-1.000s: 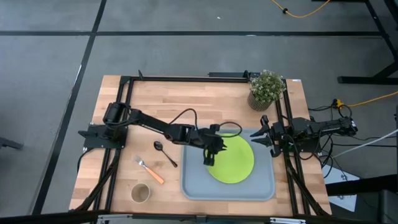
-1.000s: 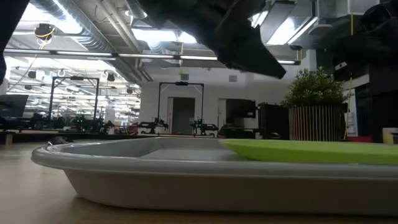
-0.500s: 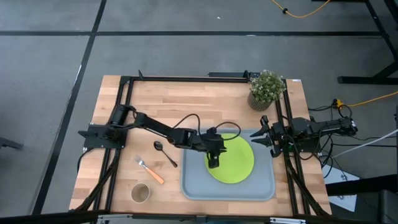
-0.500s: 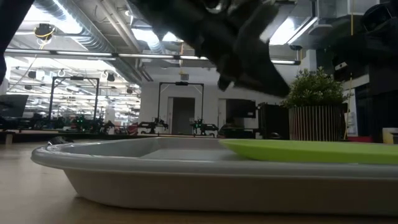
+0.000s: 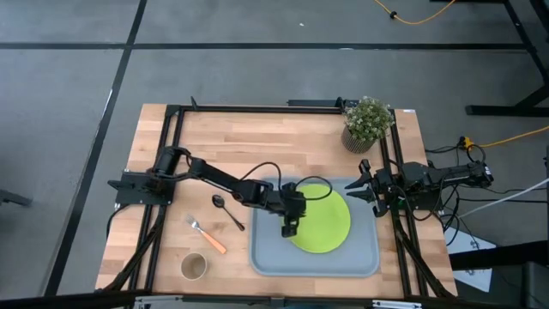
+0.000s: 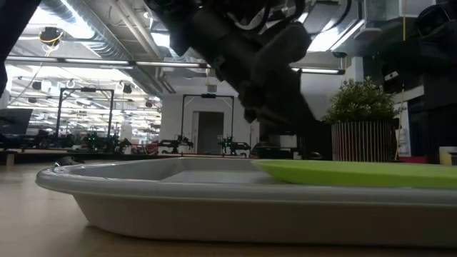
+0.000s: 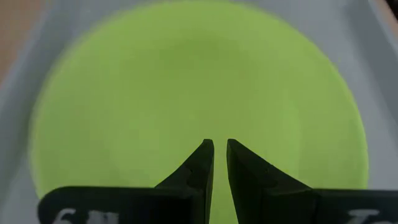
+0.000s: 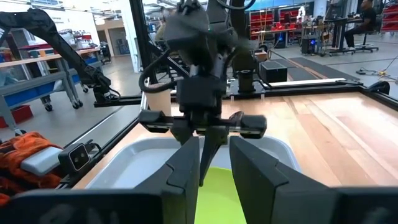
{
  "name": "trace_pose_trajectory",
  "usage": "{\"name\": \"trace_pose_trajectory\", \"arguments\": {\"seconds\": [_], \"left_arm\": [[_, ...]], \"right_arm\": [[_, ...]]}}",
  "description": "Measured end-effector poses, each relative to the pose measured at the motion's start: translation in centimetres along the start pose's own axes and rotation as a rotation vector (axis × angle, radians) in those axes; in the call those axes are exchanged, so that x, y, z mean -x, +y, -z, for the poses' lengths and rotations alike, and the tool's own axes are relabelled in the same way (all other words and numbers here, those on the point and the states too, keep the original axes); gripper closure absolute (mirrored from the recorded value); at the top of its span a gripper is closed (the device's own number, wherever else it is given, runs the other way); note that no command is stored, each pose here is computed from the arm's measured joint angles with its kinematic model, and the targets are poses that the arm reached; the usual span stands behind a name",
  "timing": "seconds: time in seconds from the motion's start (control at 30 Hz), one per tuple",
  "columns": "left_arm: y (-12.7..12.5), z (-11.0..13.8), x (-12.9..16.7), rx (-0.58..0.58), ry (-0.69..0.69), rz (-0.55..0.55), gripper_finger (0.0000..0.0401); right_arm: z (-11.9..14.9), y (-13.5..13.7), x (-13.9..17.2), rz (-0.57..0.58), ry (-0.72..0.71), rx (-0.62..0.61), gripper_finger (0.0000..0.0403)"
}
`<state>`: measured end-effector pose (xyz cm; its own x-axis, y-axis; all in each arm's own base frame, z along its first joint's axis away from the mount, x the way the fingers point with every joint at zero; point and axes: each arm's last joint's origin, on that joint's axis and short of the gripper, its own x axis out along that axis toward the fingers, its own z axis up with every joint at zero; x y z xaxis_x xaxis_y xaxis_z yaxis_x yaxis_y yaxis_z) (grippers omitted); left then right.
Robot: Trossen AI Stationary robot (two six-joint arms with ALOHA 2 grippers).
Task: Pick and place plate/cup/fork/spoon on tray
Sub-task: Put the green plate on the center of the gray serving tray
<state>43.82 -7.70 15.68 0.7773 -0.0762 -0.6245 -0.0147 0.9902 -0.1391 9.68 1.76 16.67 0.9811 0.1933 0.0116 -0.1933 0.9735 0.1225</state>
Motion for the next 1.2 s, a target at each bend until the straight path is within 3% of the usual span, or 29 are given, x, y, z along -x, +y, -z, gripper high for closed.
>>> {"name": "trace_pose_trajectory", "arguments": {"seconds": [0.43,0.57,0.8,1.2], "left_arm": [[-1.6,1.6,0.0,0.037,0.128,0.036,0.0362],[-1.8,2.0,0.1,0.127,0.186,0.114,0.0362],[-1.8,2.1,0.6,0.162,0.235,0.126,0.0362],[-2.2,2.3,1.0,0.29,0.337,0.263,0.0362]], "right_arm": [[0.0,0.0,0.0,0.0,-0.001,0.005,0.0309],[0.0,0.0,0.0,0.001,0.0,0.026,0.0309],[0.0,0.0,0.0,0.001,-0.001,0.027,0.0308],[0.0,0.0,0.0,0.002,-0.001,0.054,0.0309]]}}
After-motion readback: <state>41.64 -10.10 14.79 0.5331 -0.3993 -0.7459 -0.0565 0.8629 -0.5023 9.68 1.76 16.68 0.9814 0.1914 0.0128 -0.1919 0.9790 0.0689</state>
